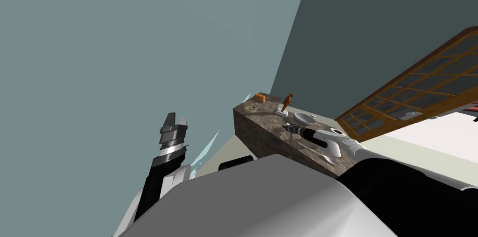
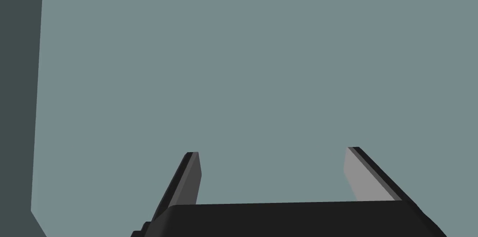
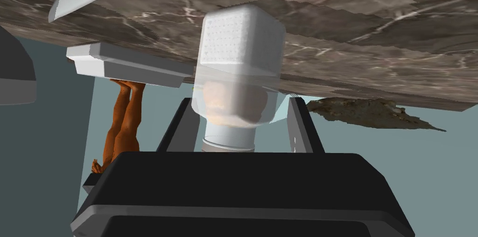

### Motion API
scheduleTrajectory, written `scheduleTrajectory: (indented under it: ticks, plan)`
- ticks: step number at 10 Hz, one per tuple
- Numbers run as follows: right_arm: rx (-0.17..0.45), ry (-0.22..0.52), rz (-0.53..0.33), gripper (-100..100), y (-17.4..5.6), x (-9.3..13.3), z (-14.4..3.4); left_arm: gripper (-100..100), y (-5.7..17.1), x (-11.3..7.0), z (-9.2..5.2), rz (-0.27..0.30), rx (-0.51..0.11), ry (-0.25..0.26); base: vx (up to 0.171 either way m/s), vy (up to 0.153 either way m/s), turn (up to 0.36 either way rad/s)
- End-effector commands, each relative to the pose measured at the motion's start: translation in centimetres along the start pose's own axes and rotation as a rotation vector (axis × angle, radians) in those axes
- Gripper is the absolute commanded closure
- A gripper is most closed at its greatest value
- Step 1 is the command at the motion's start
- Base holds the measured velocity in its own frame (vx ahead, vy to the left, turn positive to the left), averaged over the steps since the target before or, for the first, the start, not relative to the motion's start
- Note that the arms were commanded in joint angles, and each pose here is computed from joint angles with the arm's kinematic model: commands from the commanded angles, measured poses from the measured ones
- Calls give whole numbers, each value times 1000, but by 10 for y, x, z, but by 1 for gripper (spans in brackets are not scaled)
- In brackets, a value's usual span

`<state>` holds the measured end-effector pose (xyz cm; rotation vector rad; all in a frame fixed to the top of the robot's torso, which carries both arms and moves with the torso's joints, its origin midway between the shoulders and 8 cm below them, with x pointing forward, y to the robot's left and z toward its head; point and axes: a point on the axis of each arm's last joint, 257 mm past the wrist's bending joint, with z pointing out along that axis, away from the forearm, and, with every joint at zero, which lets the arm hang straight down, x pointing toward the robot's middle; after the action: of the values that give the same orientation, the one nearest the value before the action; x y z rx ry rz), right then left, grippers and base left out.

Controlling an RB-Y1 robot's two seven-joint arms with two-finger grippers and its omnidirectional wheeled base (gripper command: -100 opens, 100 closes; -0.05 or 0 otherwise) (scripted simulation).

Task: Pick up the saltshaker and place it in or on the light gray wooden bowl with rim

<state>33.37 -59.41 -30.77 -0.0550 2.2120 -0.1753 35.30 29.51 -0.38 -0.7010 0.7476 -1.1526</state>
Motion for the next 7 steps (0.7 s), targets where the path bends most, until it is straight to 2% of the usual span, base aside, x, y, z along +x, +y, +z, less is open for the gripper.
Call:
scheduleTrajectory:
  ticks: [1,4,5,6,7]
  plan:
    - [0,0,0,100,0,0,0,0,0,0,0,0,0,0,3,-5,-3]
    - [1,-1,0,100,0,-1,0,0,0,0,0,0,0,0,0,0,0]
    - [1,-1,0,0,0,-1,0,0,0,0,0,0,0,0,0,0,0]
    - [-14,0,-11,100,2,-9,-3,0,0,0,0,0,0,0,-41,24,-130]
    - [-7,-2,-8,100,1,-6,-1,0,0,0,0,0,0,0,-27,18,-43]
